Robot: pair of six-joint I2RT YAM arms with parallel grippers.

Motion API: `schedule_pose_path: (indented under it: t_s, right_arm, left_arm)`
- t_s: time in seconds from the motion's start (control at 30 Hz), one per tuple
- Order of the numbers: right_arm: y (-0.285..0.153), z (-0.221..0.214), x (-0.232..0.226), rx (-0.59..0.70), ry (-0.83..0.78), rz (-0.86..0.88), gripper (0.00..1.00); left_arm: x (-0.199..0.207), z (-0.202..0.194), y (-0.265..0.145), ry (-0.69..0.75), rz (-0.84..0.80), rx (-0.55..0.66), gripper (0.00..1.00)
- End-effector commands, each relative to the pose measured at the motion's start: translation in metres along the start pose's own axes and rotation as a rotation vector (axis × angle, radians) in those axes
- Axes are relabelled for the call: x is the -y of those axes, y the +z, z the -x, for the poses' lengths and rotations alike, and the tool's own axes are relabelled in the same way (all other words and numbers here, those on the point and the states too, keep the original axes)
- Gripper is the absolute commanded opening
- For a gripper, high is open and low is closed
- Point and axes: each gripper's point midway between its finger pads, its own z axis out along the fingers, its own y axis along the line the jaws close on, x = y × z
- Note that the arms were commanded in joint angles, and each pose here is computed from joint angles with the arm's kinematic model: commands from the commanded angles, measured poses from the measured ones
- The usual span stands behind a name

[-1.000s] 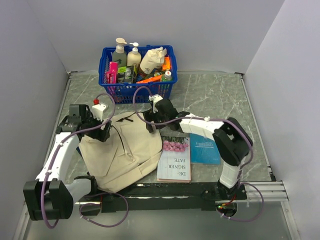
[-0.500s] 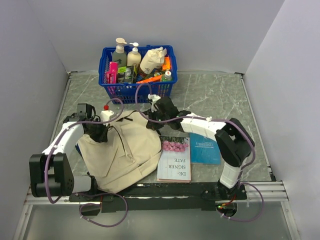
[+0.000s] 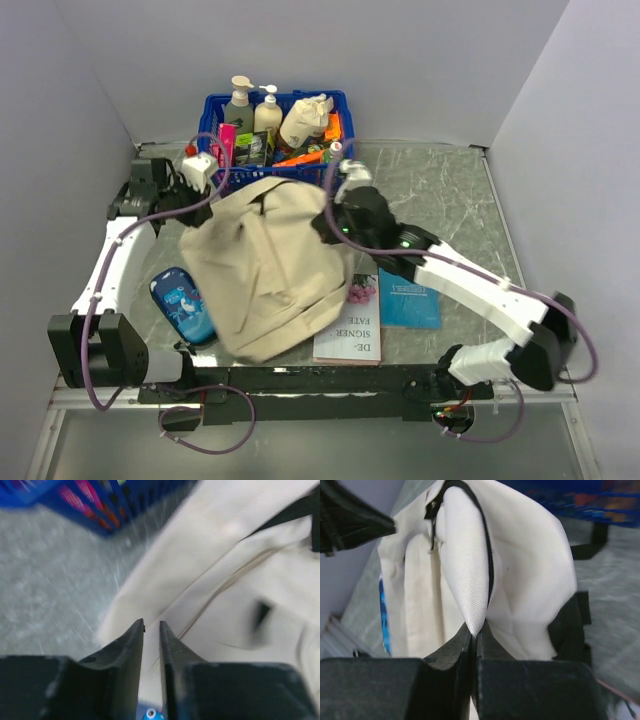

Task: Pack the student bag
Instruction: Adjust the student bag at the center of the board.

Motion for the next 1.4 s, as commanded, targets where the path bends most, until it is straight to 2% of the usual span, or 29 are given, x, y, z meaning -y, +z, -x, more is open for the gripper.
schedule_pose_path:
  t_s: [0.0,0.03,0.1,0.23,0.27,0.37,0.5,0.6,0.63,0.7,0.73,0.8,0.83,0.93,1.0,1.03,1.17,1.27,1.37]
  right_arm:
    - [-0.031,0.006,0.053,0.112,0.181,-0.228,0.00]
    - [-0.031,-0.008,0.058,0.071,0.191,-0.243,0.00]
    - [-0.032,-0.054,0.065,-0.066,0.213,-0.268,0.00]
    - [-0.047,-0.114,0.080,-0.214,0.201,-0.339,0.00]
    - [-0.052,-0.125,0.084,-0.246,0.205,-0.347,0.00]
    - [-0.068,-0.146,0.089,-0.316,0.194,-0.376,0.00]
    - [-0.091,-0.163,0.093,-0.359,0.138,-0.393,0.00]
    - [-0.102,-0.172,0.087,-0.392,0.076,-0.322,0.11]
    - [-0.104,-0.174,0.085,-0.405,0.066,-0.305,0.22]
    - [-0.110,-0.173,0.086,-0.404,0.036,-0.284,0.32]
    - [-0.112,-0.170,0.087,-0.393,0.025,-0.286,0.44]
    - [-0.115,-0.154,0.087,-0.344,-0.003,-0.282,0.55]
    - [-0.116,-0.146,0.085,-0.324,-0.015,-0.276,0.65]
    - [-0.120,-0.108,0.085,-0.223,-0.059,-0.309,0.71]
    - [-0.120,-0.087,0.091,-0.158,-0.102,-0.346,0.71]
    - [-0.115,-0.071,0.086,-0.096,-0.096,-0.322,0.71]
    - [-0.089,-0.038,0.072,0.015,-0.174,-0.227,0.65]
    - [-0.060,-0.033,0.066,0.011,-0.231,-0.196,0.60]
    - [-0.030,-0.047,0.065,-0.066,-0.285,-0.188,0.54]
  left_arm:
    - [0.011,0.034,-0.008,-0.049,-0.047,0.064,0.28]
    - [0.011,0.034,-0.008,-0.053,-0.047,0.067,0.32]
    - [0.036,0.033,-0.006,-0.034,-0.102,0.054,0.34]
    - [0.087,0.013,0.003,0.032,-0.201,-0.019,0.36]
    - [0.112,0.000,0.008,0.063,-0.253,-0.055,0.36]
    - [0.147,-0.022,0.018,0.076,-0.336,-0.119,0.37]
    - [0.168,-0.042,0.034,0.095,-0.376,-0.174,0.40]
    - [0.178,-0.045,0.046,0.090,-0.406,-0.199,0.47]
    - [0.181,-0.045,0.049,0.086,-0.419,-0.207,0.49]
    - [0.191,-0.039,0.055,0.075,-0.459,-0.210,0.50]
    - [0.194,-0.036,0.056,0.068,-0.472,-0.208,0.51]
    - [0.200,-0.026,0.061,0.044,-0.498,-0.197,0.51]
    - [0.202,-0.023,0.061,0.036,-0.511,-0.194,0.52]
    - [0.206,-0.009,0.068,0.016,-0.532,-0.174,0.52]
    - [0.200,-0.001,0.077,0.016,-0.494,-0.147,0.51]
    - [0.198,0.005,0.079,0.021,-0.481,-0.127,0.51]
    - [0.196,0.019,0.089,0.040,-0.473,-0.066,0.51]
    - [0.186,0.008,0.109,0.063,-0.425,-0.086,0.51]
    - [0.177,-0.002,0.124,0.071,-0.391,-0.101,0.51]
